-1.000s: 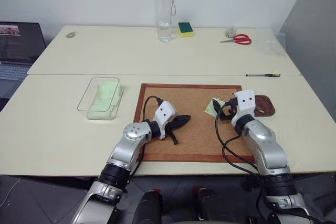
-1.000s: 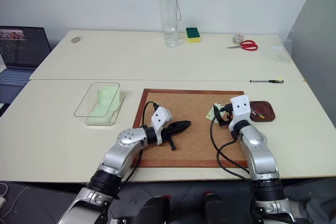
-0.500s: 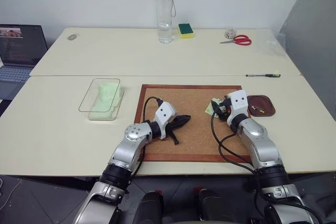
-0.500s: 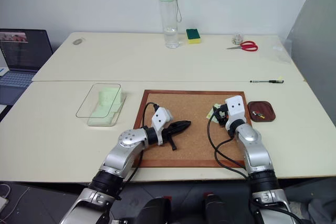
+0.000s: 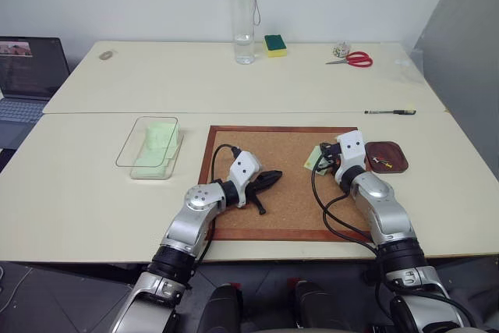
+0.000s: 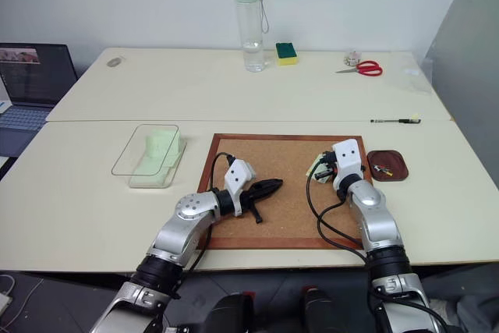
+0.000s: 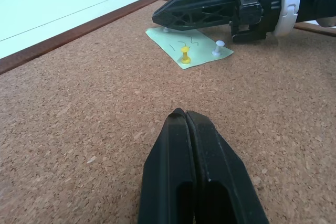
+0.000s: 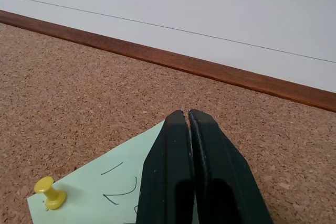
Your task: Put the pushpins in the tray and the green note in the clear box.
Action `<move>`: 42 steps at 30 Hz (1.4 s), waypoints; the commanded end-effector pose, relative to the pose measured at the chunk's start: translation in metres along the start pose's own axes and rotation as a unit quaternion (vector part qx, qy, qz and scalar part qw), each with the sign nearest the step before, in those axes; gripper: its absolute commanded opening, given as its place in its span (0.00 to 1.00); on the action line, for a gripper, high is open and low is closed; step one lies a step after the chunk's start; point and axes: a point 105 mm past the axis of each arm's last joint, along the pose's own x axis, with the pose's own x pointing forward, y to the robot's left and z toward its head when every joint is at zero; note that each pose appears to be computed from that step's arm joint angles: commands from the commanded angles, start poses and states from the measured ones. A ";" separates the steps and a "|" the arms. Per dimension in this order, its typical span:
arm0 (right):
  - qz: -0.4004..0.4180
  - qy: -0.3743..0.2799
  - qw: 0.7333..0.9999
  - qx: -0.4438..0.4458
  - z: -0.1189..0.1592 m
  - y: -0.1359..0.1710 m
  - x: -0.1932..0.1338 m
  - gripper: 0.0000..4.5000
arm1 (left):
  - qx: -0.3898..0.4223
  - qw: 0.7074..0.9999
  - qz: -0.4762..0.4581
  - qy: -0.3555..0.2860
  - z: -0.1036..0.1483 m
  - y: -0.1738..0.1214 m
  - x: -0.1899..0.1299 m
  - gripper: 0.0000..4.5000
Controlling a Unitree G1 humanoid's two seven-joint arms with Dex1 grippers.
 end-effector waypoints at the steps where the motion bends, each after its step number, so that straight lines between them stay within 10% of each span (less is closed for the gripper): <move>1: 0.004 -0.023 1.000 -0.008 0.013 -0.001 0.001 0.01 | -0.021 0.999 -0.006 0.024 -0.015 -0.007 0.001 0.00; 30: 0.011 -0.109 0.994 -0.021 0.054 0.000 -0.021 0.01 | -0.025 0.999 -0.011 0.027 -0.018 -0.014 0.009 0.00; 42: -0.214 -0.063 0.975 0.006 0.037 -0.085 -0.062 0.01 | -0.028 0.999 -0.026 0.030 -0.021 -0.020 0.009 0.00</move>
